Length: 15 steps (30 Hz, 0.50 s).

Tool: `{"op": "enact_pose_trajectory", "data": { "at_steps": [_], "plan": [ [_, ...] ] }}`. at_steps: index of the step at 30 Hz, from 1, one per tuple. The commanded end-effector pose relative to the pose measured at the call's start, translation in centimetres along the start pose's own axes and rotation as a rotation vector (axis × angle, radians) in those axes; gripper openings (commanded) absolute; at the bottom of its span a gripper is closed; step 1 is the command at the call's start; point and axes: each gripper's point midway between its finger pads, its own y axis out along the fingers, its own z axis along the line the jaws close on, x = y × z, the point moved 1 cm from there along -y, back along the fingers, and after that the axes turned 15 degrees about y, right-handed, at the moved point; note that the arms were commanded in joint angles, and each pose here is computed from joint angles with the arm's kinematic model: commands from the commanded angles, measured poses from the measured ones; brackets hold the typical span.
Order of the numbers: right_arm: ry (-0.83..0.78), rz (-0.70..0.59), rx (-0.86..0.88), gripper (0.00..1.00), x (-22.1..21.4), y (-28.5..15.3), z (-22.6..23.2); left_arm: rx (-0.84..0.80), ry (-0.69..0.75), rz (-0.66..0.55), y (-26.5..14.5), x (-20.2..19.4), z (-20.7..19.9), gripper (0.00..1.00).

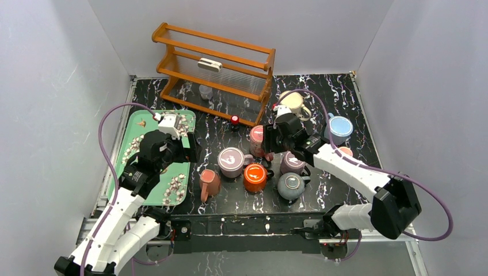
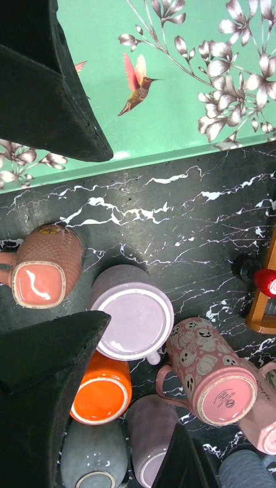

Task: Turn the mug right side up
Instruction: Turn over the cup at the center of the board.

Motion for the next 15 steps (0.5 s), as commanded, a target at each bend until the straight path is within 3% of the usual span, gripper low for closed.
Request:
{"op": "enact_pose_trajectory", "data": {
  "at_steps": [1, 15],
  "plan": [
    [-0.080, -0.085, -0.038, 0.60, 1.6, 1.8, -0.7, 0.015, 0.021, -0.024, -0.4, 0.4, 0.2, 0.98],
    [-0.161, -0.026, -0.022, 0.55, -0.9, 5.5, -1.7, 0.015, 0.031, -0.033, -0.8, 0.4, -0.1, 0.98]
  ]
}}
